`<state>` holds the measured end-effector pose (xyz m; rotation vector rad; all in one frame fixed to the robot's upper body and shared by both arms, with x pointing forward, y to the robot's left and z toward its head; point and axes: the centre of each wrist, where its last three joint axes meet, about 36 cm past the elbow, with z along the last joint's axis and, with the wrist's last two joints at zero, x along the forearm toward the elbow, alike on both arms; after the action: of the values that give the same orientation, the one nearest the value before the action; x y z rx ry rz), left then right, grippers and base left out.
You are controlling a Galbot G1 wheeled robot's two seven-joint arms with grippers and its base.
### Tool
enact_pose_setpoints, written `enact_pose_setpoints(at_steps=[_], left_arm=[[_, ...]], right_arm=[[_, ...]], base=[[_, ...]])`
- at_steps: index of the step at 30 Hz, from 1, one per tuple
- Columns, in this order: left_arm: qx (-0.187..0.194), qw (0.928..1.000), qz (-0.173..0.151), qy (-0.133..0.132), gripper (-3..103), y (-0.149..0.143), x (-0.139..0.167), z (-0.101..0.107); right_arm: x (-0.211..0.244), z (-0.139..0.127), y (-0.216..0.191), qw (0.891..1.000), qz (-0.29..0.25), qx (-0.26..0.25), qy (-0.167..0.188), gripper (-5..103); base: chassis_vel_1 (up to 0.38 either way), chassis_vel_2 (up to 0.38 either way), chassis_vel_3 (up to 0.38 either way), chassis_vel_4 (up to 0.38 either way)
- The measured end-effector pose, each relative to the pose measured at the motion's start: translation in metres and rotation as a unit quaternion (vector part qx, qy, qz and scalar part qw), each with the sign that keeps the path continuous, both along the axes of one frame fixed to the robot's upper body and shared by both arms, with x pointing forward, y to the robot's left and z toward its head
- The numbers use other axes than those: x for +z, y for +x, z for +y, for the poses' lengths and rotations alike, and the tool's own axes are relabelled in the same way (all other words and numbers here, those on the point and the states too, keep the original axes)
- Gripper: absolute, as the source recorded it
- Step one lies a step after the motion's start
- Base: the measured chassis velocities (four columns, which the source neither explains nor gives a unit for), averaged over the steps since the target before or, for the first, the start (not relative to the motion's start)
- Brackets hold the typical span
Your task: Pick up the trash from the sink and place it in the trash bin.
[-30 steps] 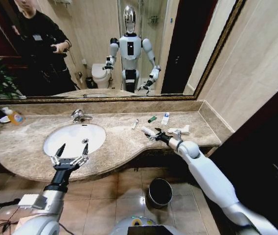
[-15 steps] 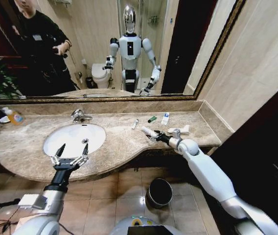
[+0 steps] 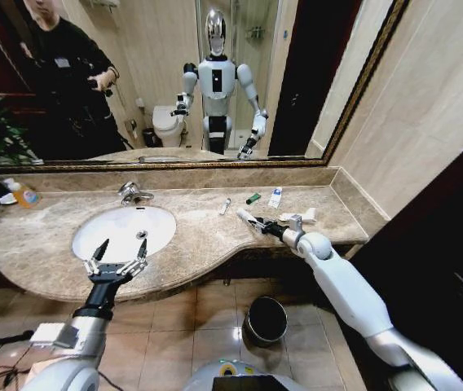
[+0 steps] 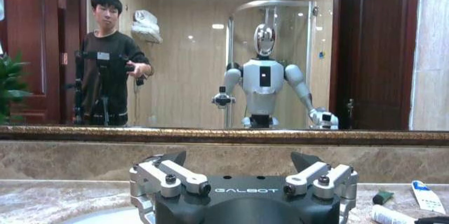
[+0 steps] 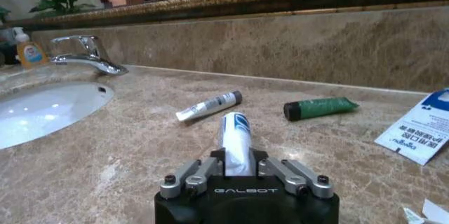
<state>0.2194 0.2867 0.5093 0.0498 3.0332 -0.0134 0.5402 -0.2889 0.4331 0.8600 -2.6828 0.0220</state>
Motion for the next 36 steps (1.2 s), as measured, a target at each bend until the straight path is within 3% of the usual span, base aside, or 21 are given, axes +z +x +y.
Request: enact_pose_setpoints(at_steps=[8,16,18,21,27,30,32,35,36], left_arm=[[0.0,1.0,0.0,0.0,100,0.0,0.0,0.0],[0.0,1.0,0.0,0.0,100,0.0,0.0,0.0],[0.0,1.0,0.0,0.0,100,0.0,0.0,0.0],[0.0,1.0,0.0,0.0,100,0.0,0.0,0.0],[0.0,1.0,0.0,0.0,100,0.0,0.0,0.0],[0.0,1.0,0.0,0.0,100,0.0,0.0,0.0],[0.0,1.0,0.0,0.0,100,0.0,0.0,0.0],[0.0,1.0,0.0,0.0,100,0.0,0.0,0.0],[0.0,1.0,0.0,0.0,100,0.0,0.0,0.0]], right_arm=[[0.016,0.0,-0.011,1.0,-0.013,-0.013,0.007,2],[0.022,-0.006,-0.027,0.999,-0.019,-0.033,0.007,-2],[0.02,-0.006,-0.029,0.999,-0.018,-0.035,0.007,3],[0.016,-0.004,-0.033,0.999,-0.017,-0.039,0.006,19],[0.015,0.002,-0.032,0.999,-0.018,-0.043,0.007,36],[0.014,0.01,-0.031,0.999,-0.015,-0.046,0.008,51],[0.013,0.012,-0.03,0.999,-0.014,-0.046,0.008,51],[0.008,0.021,-0.028,0.999,-0.011,-0.048,0.001,68],[0.008,0.021,-0.028,0.999,-0.011,-0.048,0.001,68]], base=[[0.0,0.0,0.0,0.0],[0.0,0.0,0.0,0.0],[0.0,0.0,0.0,0.0],[0.0,0.0,0.0,0.0],[0.0,0.0,0.0,0.0],[0.0,0.0,0.0,0.0],[0.0,0.0,0.0,0.0],[0.0,0.0,0.0,0.0],[0.0,0.0,0.0,0.0]])
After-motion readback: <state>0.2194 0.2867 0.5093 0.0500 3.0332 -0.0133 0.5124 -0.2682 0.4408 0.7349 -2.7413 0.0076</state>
